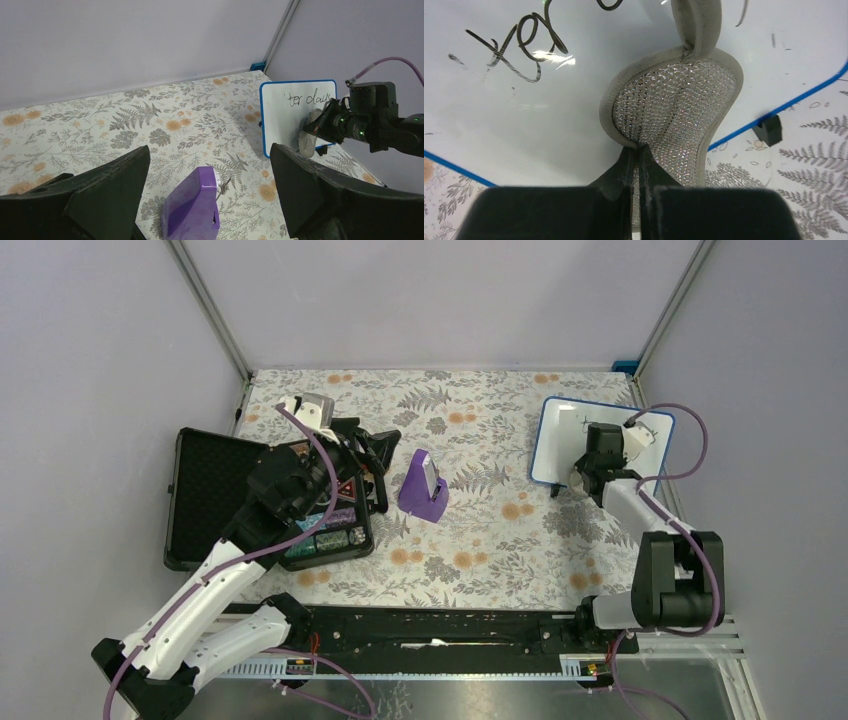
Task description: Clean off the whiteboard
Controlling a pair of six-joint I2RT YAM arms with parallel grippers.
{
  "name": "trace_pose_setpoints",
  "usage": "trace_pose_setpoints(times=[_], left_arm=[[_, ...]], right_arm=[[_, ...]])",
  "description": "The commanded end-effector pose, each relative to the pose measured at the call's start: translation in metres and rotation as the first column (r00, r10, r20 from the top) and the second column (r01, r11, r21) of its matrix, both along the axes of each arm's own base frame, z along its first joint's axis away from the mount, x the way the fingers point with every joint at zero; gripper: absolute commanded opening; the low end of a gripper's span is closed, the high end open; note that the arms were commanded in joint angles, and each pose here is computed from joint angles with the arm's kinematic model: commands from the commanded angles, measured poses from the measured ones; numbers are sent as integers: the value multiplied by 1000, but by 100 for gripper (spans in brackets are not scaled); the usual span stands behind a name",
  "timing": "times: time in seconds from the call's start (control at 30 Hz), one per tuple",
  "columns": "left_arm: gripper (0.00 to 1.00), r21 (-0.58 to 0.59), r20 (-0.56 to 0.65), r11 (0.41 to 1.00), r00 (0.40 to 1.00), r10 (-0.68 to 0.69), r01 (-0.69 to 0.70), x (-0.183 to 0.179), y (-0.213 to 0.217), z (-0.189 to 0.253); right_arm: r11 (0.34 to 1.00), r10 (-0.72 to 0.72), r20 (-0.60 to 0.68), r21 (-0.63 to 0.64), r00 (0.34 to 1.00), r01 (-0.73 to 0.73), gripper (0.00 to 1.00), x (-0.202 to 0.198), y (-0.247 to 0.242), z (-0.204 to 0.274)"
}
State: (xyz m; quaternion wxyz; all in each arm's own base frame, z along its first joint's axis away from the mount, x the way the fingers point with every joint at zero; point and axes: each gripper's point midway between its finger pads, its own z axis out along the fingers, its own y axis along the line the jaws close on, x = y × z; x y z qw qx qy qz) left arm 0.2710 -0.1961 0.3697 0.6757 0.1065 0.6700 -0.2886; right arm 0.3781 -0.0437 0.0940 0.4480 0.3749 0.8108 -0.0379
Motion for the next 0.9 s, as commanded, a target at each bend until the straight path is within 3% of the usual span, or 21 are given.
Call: trace_pose_setpoints(times=[0.0, 0.17, 0.43, 0.63, 0.87], left_arm=[[99, -47, 56, 999, 998, -19, 22, -6, -1, 18], [99, -45, 53, 999, 998, -24, 26, -6, -2, 17], [99, -34, 45, 999, 999, -17, 18, -2, -3, 13], [99, -27, 39, 999, 999, -18, 19, 0, -5, 10], [99, -26, 35, 999, 999, -20, 20, 1, -6, 9]], right_arm=[[998, -29, 117, -47, 993, 34, 0, -4, -10, 48], [1000, 11, 252, -19, 968, -6, 0, 21, -2, 95], [990, 91, 326, 72, 941, -121, 0, 87, 31, 122], [983, 151, 281, 57, 948, -174, 0, 108, 49, 105], [995, 72, 168, 49, 983, -82, 0, 98, 34, 55]])
